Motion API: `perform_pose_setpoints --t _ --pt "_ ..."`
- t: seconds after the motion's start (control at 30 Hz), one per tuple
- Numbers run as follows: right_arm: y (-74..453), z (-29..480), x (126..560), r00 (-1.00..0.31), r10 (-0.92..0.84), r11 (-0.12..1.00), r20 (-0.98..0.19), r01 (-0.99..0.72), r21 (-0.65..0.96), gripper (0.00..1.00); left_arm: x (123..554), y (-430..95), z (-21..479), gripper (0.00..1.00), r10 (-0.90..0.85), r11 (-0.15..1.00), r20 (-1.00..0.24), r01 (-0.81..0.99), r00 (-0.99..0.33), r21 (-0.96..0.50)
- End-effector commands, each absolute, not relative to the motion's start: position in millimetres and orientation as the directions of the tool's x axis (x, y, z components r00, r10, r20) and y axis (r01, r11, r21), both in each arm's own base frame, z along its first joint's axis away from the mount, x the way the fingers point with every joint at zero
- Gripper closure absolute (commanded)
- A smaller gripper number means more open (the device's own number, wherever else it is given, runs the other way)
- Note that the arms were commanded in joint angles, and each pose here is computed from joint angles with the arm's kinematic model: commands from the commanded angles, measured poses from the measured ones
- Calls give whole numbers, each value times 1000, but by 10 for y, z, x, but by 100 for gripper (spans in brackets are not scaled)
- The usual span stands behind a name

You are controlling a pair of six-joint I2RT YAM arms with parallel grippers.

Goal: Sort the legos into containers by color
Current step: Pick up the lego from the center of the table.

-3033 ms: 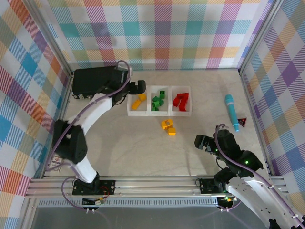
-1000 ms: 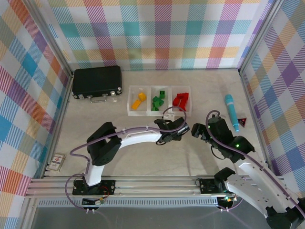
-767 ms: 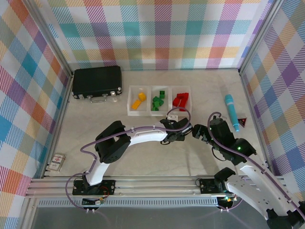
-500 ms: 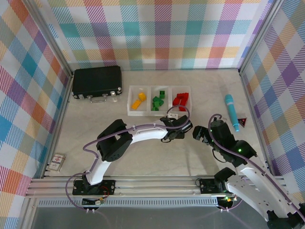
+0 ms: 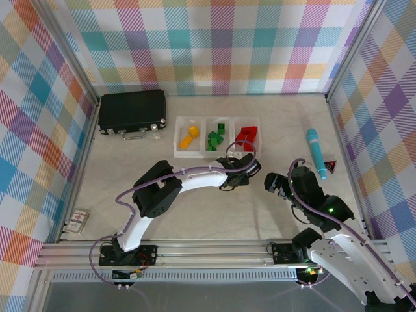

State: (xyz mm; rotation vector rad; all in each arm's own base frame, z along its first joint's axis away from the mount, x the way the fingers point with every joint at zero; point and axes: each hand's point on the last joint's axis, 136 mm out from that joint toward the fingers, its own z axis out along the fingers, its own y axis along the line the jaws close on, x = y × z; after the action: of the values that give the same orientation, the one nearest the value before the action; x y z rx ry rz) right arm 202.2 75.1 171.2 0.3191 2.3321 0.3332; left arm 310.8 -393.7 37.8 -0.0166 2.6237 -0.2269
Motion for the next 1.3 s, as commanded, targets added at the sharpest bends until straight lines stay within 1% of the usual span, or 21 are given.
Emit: perform_pose_setpoints --t 0.0,0.13,0.3,0.5,0.57,0.7,0.93,1.03,1.13,1.27 --pt "695 1699 2021 -684 315 942 -659 138 306 1 3135 -3930 253 47 -61 987 -469 16 -881 -158" --pt "689 1710 2017 -681 316 941 -661 138 308 1 3130 -3918 219 52 -58 989 -462 14 -885 -150" --pt "693 1725 2012 -681 317 941 -660 137 311 1 3128 -3886 205 52 -52 990 -458 13 -887 -138" --pt "686 1743 2003 -680 322 939 -659 140 315 1 3108 -3878 308 62 -40 987 -467 38 -883 -157" --pt "677 1751 2001 -677 326 938 -660 144 316 1 3102 -3901 412 65 -34 982 -477 58 -878 -177" --pt "679 1746 2005 -675 334 935 -658 150 321 1 3127 -3870 720 68 -35 977 -525 83 -851 -199" --pt "670 1717 2007 -673 342 933 -655 160 323 1 3199 -3737 1506 68 -2 968 -660 165 -751 -190" --pt "668 1709 2015 -668 348 931 -658 164 327 1 3268 -3600 1842 68 28 974 -725 182 -688 -135" --pt "679 1688 2019 -672 350 930 -653 165 328 1 3429 -3344 2114 67 54 986 -768 154 -638 -59" --pt "678 1668 2017 -673 351 930 -651 167 329 1 3709 -2952 2222 67 48 995 -788 95 -614 -13"
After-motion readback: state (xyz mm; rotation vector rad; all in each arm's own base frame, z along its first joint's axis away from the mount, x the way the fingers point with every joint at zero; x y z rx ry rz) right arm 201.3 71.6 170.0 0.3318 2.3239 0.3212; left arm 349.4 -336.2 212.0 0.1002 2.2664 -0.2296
